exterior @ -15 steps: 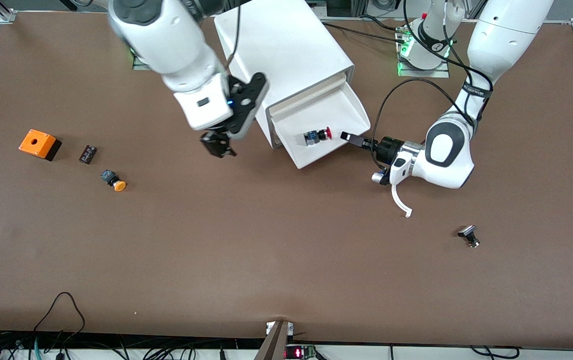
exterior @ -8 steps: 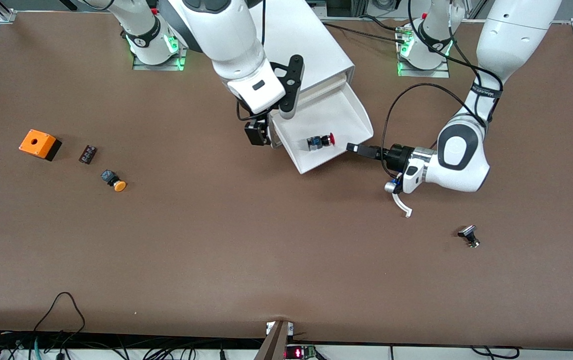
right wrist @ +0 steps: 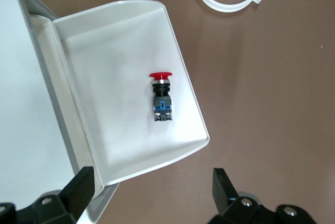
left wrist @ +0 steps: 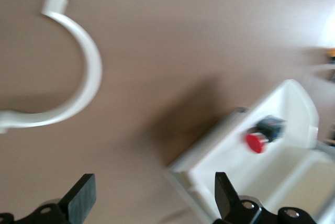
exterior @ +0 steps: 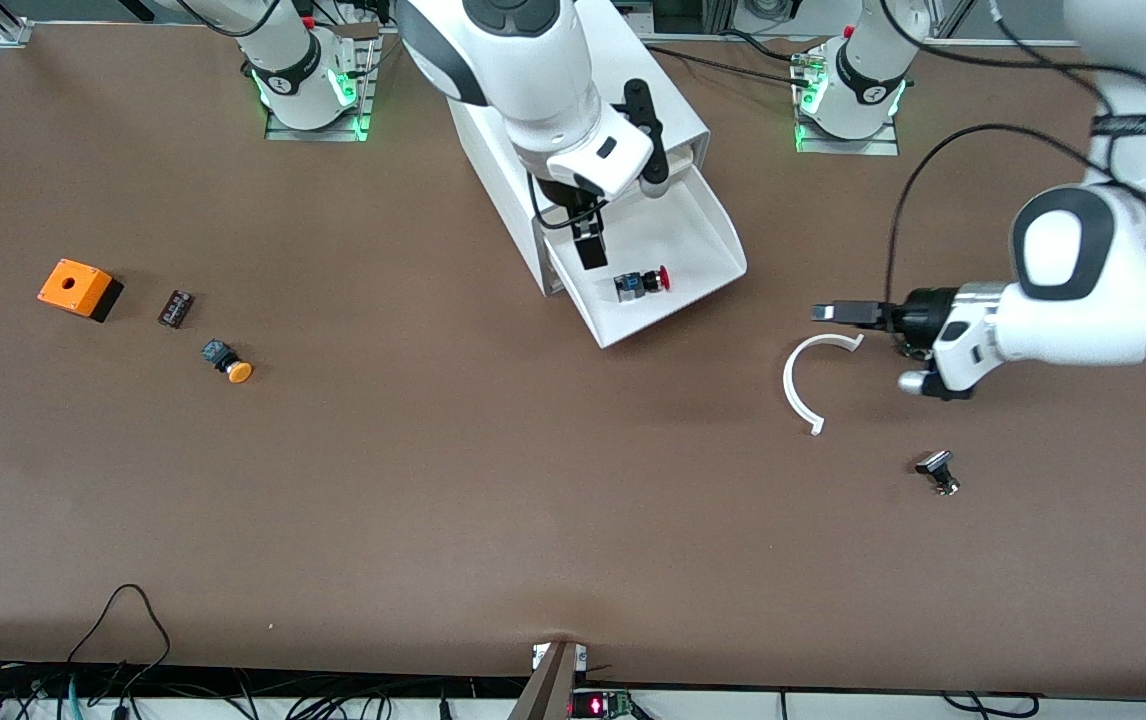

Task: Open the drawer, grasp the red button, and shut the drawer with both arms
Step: 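Retract the left gripper while the right gripper reaches into the drawer, then grasp the red mushroom button inside the drawer with the right gripper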

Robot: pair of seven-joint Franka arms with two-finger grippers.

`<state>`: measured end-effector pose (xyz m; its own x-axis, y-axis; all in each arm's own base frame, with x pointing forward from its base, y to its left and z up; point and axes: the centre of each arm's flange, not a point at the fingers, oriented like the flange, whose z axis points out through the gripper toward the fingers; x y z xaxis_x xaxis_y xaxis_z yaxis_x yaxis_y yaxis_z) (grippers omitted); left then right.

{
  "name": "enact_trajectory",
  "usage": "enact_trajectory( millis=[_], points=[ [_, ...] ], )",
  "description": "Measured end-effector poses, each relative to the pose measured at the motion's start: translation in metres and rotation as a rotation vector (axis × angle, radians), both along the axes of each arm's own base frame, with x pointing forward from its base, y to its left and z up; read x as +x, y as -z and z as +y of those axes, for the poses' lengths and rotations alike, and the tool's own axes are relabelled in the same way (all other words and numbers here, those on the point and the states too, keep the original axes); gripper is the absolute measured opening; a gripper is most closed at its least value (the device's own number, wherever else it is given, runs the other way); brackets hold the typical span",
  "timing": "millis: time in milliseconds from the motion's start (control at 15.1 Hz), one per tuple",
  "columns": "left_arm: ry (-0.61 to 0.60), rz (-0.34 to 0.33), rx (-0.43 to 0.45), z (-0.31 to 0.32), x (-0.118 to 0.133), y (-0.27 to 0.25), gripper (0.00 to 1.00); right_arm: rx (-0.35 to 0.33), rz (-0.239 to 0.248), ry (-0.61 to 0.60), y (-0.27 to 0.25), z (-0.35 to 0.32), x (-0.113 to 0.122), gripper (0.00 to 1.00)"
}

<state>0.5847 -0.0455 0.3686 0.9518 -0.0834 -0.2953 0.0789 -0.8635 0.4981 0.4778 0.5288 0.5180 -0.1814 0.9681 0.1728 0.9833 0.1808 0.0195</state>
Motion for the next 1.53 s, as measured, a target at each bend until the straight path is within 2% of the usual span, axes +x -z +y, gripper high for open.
enact_trajectory(
  millis=[199, 399, 531, 731, 930, 1196, 1528],
  points=[
    [0.091, -0.097, 0.205, 0.026, -0.007, -0.048, 1.0, -0.021, 0.017, -0.058, 0.021, 0.009, -0.003, 1.0],
    [0.165, -0.204, 0.396, 0.042, -0.013, -0.104, 1.0, -0.079, 0.022, -0.111, 0.063, 0.03, -0.008, 1.0],
    [0.189, -0.27, 0.479, 0.046, -0.018, -0.141, 1.0, -0.096, 0.018, -0.132, 0.081, 0.042, -0.013, 1.0],
    [0.188, -0.324, 0.513, 0.047, -0.022, -0.171, 1.0, -0.089, -0.013, -0.131, 0.096, 0.049, -0.003, 1.0],
    [0.168, -0.291, 0.519, 0.048, -0.025, -0.17, 1.0, -0.076, -0.041, -0.13, 0.118, 0.056, 0.006, 1.0],
    [0.038, -0.279, 0.546, 0.048, -0.026, -0.186, 1.0, -0.072, -0.042, -0.128, 0.14, 0.06, 0.011, 1.0],
    [-0.003, -0.28, 0.553, 0.047, -0.025, -0.193, 1.0, -0.081, -0.032, -0.137, 0.154, 0.065, 0.007, 1.0]
  ],
)
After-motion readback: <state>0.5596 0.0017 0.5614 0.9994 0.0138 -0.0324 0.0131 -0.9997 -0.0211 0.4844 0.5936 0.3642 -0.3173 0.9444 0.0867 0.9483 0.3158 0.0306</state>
